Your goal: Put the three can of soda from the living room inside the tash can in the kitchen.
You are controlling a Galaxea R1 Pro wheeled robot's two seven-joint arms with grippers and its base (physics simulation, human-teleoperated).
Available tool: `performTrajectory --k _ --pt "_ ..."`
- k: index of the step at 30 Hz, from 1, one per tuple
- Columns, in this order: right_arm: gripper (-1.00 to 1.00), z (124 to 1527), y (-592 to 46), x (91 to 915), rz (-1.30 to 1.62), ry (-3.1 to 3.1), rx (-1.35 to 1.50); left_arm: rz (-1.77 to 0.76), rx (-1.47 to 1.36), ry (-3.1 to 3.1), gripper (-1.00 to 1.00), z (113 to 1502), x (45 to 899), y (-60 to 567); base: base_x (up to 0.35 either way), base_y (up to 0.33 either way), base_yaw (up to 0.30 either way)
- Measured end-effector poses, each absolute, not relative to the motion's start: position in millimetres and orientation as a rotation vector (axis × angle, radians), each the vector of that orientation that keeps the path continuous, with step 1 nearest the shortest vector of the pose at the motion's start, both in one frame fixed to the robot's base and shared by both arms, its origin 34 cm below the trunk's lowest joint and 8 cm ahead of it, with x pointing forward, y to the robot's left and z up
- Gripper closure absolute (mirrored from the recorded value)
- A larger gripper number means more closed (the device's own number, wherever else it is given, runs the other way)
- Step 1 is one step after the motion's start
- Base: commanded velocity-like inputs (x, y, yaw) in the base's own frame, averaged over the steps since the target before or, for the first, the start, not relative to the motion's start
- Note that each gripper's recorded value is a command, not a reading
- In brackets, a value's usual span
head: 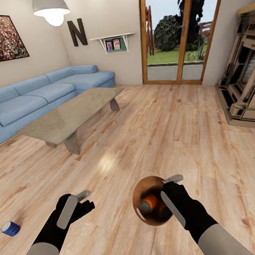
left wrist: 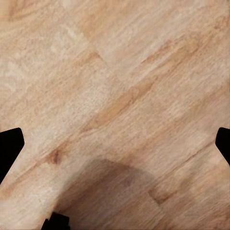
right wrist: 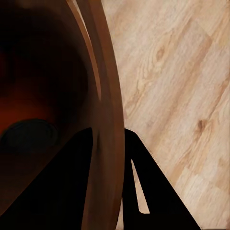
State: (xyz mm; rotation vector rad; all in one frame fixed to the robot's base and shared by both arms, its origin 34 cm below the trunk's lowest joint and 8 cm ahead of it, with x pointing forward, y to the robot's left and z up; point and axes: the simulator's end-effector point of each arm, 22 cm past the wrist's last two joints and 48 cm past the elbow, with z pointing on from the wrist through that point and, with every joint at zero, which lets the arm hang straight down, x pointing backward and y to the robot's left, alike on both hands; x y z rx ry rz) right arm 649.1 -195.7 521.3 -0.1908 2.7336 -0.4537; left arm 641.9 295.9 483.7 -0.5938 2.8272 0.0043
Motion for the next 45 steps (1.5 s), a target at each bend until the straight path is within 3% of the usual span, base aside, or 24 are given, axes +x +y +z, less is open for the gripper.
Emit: performTrajectory --k 45 --pt "1.0 580.3 -192.1 672.4 -0.419 2.609 -0.147 -0.026 -0.577 2.774 -1.0 513.8 652.2 288.8 0.0 0.019 0.069"
